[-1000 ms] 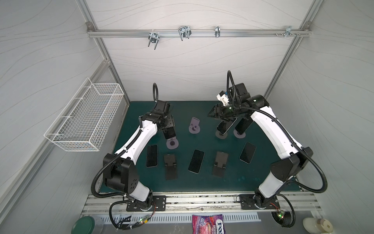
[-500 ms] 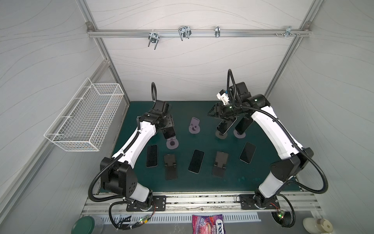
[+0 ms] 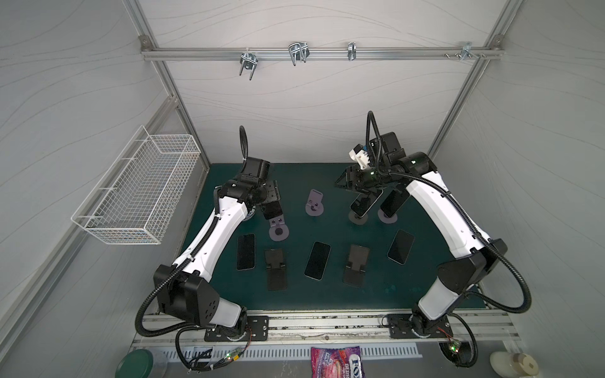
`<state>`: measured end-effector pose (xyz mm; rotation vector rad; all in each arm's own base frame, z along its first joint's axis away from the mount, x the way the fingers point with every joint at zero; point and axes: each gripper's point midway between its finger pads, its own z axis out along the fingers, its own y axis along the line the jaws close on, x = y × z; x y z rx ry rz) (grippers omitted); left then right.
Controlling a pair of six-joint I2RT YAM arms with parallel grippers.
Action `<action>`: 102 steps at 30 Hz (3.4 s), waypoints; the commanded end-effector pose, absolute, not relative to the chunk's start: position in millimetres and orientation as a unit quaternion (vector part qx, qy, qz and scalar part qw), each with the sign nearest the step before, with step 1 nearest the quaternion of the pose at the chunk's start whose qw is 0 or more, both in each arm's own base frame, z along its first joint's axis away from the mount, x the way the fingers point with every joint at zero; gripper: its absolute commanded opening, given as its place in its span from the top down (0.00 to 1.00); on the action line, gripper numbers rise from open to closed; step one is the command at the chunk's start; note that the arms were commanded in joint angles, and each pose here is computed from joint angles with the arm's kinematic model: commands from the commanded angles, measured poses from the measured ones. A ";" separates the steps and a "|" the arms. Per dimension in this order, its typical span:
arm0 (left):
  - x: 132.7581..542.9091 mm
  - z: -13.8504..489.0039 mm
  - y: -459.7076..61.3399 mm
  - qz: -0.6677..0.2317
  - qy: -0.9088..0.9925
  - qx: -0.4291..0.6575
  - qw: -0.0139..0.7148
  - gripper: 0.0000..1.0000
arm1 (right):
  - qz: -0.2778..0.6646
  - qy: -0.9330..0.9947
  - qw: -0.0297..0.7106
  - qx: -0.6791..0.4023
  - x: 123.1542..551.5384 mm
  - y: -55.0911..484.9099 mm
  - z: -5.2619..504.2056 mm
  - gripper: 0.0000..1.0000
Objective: Remove the phone from the phone stand
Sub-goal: Remove the phone from the phone stand, then place the phone at the center of the table.
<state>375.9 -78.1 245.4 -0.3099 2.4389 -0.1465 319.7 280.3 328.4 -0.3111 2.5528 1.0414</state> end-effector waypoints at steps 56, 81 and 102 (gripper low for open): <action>379.5 254.2 -194.2 -0.151 0.955 0.027 0.255 0.29 | 0.354 0.919 0.156 -0.077 300.9 244.6 314.1 0.40; 403.6 206.4 -201.9 -0.114 0.975 0.033 0.188 0.28 | 0.356 0.925 0.115 -0.065 292.5 240.5 295.9 0.40; 427.0 147.8 -198.6 -0.105 0.989 -0.002 0.104 0.29 | 0.363 0.925 0.106 -0.048 309.6 236.9 293.9 0.40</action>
